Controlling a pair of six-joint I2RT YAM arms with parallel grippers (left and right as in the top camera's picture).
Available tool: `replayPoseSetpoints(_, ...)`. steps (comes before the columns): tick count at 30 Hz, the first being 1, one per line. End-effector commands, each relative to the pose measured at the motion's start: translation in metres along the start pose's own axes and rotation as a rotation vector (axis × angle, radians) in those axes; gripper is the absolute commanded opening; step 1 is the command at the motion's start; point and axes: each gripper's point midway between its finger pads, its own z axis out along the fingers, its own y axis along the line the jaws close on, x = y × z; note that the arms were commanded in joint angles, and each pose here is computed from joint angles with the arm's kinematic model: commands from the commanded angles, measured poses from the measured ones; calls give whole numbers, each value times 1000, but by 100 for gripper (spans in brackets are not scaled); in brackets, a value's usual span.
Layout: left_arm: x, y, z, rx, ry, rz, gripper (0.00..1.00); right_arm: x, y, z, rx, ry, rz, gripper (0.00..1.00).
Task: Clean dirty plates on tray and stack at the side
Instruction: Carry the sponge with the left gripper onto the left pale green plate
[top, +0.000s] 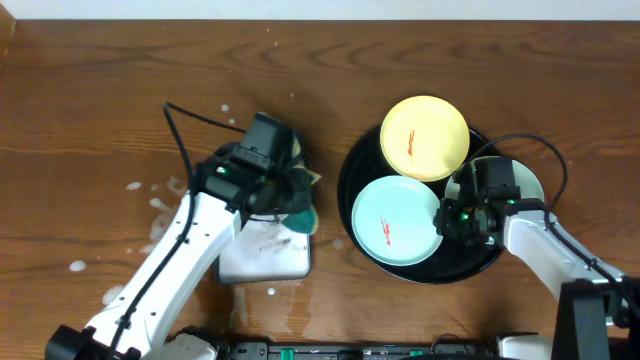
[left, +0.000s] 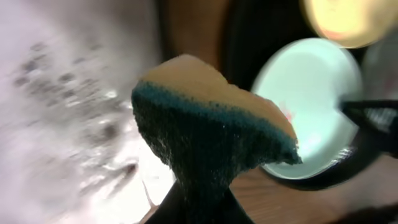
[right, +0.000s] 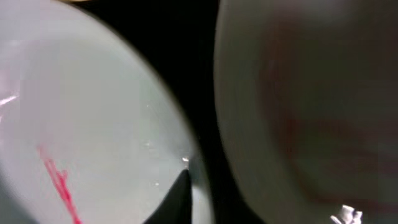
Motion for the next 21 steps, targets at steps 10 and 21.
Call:
replayPoseSetpoints(10,-4,-101,59,193,-21,31,7,-6,-10,6,61,-31,66,1)
replayPoseSetpoints(21,29,-129,169,196,82,-13,8,-5,-10,6,61,-27,63,1)
